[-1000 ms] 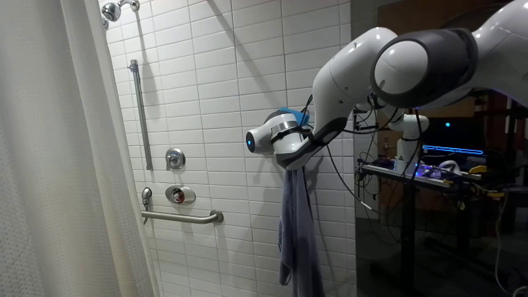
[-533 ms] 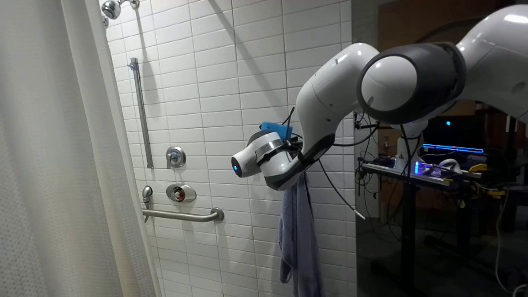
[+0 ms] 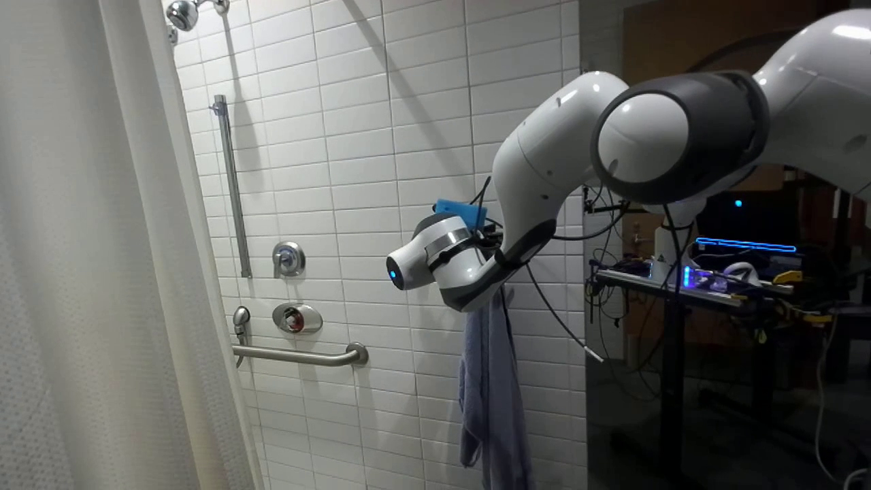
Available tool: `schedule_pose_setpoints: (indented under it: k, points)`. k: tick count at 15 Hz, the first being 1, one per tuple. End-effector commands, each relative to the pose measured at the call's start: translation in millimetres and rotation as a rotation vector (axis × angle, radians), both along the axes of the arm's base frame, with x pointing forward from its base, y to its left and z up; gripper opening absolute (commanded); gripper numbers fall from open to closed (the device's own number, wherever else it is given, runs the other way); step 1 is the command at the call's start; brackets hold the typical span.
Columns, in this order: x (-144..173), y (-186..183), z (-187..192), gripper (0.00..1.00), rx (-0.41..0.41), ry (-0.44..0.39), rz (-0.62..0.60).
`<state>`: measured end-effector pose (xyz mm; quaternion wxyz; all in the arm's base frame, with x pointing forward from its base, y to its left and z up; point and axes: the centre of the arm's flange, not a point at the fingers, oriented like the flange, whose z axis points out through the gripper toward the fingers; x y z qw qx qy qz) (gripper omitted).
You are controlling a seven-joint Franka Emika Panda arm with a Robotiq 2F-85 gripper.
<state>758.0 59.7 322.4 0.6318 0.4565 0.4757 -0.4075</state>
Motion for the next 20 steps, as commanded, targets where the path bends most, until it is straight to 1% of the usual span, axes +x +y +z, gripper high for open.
schedule_pose_setpoints:
  k: [1,2,3,4,6,8,9,11,12,13,14,16,20]
  points:
    - [-1.4,3.8,1.6,1.0,-0.011,-0.012,-0.003]
    - [-3.2,9.6,-2.2,1.0,-0.029,0.007,-0.007]
    - [2.0,9.8,-3.2,1.0,-0.041,0.034,-0.004]
    - [13.8,6.9,-2.6,1.0,-0.056,0.067,-0.002]
    - [7.0,-5.5,-12.8,1.0,-0.08,0.133,-0.019]
    - [14.3,-12.2,-10.2,1.0,-0.102,0.193,-0.009]
    - [19.8,-17.3,-6.2,1.0,-0.106,0.219,0.004]
    - [13.9,-15.4,-6.6,1.0,-0.094,0.276,0.007]
    - [19.6,-18.0,-3.6,1.0,-0.092,0.299,0.011]
    - [27.0,-21.3,1.0,1.0,-0.101,0.296,0.006]
    - [8.1,-7.3,3.8,1.0,-0.109,0.249,-0.009]
    - [9.1,-6.5,5.8,1.0,-0.112,0.268,-0.009]
    - [11.2,-8.2,8.6,1.0,-0.108,0.269,-0.004]
